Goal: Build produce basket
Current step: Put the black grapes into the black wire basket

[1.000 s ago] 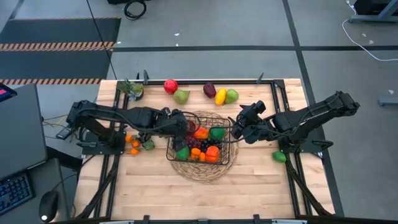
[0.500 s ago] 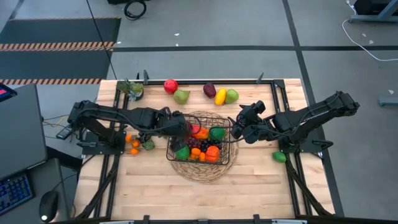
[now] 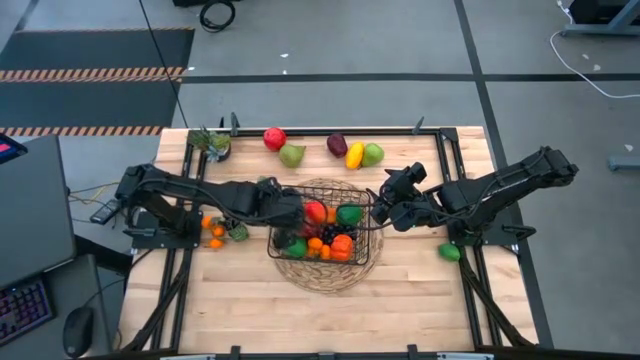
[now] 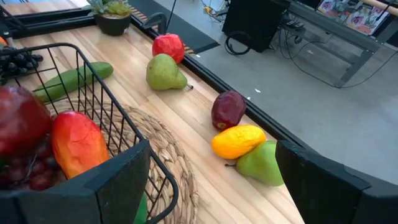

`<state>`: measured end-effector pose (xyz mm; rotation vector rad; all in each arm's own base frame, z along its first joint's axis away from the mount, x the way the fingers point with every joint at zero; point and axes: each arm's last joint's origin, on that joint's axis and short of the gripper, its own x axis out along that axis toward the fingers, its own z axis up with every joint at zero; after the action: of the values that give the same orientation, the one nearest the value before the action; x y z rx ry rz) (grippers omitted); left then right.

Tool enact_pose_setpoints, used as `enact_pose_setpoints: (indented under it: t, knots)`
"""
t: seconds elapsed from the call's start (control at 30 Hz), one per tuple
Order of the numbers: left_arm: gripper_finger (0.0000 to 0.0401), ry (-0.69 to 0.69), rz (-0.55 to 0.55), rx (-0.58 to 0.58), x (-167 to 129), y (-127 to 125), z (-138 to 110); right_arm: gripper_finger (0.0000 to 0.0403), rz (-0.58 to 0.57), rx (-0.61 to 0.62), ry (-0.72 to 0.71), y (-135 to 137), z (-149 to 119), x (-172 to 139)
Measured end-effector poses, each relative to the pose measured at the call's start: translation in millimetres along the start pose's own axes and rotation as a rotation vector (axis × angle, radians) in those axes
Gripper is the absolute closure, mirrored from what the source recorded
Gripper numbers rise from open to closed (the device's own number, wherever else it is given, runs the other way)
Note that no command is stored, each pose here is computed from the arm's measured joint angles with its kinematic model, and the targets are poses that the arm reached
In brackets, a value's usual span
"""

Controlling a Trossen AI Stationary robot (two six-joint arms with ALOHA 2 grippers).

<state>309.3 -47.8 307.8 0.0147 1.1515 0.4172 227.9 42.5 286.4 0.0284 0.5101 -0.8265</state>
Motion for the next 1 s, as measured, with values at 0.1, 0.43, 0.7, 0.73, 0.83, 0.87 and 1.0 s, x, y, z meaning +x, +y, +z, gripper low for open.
enact_pose_setpoints:
  t: [0.1,0.43,0.7,0.73,0.83,0.87,1.0]
  knots:
    - [0.0009,0.037,0.017,0.019,-11,9,-8,0.0053,0.000,0.000,0.000,0,0,0]
    - [0.0009,0.210,0.065,-0.063,-34,25,-37,0.0053,0.002,0.007,-0.003,0,1,0]
    - [0.0009,0.297,-0.026,-0.059,-38,18,-44,0.0053,0.029,0.019,0.010,1,1,0]
    - [0.0009,0.308,-0.043,-0.061,-38,17,-44,0.0053,0.031,0.019,0.011,1,1,0]
    - [0.0009,0.319,-0.060,-0.063,-38,17,-45,0.0053,0.038,0.022,0.015,2,1,0]
    - [0.0009,0.319,-0.059,-0.066,-37,16,-45,0.0053,0.043,0.023,0.017,2,1,0]
    - [0.0009,0.334,-0.066,-0.080,-23,14,-55,0.0053,0.058,0.029,0.022,3,1,0]
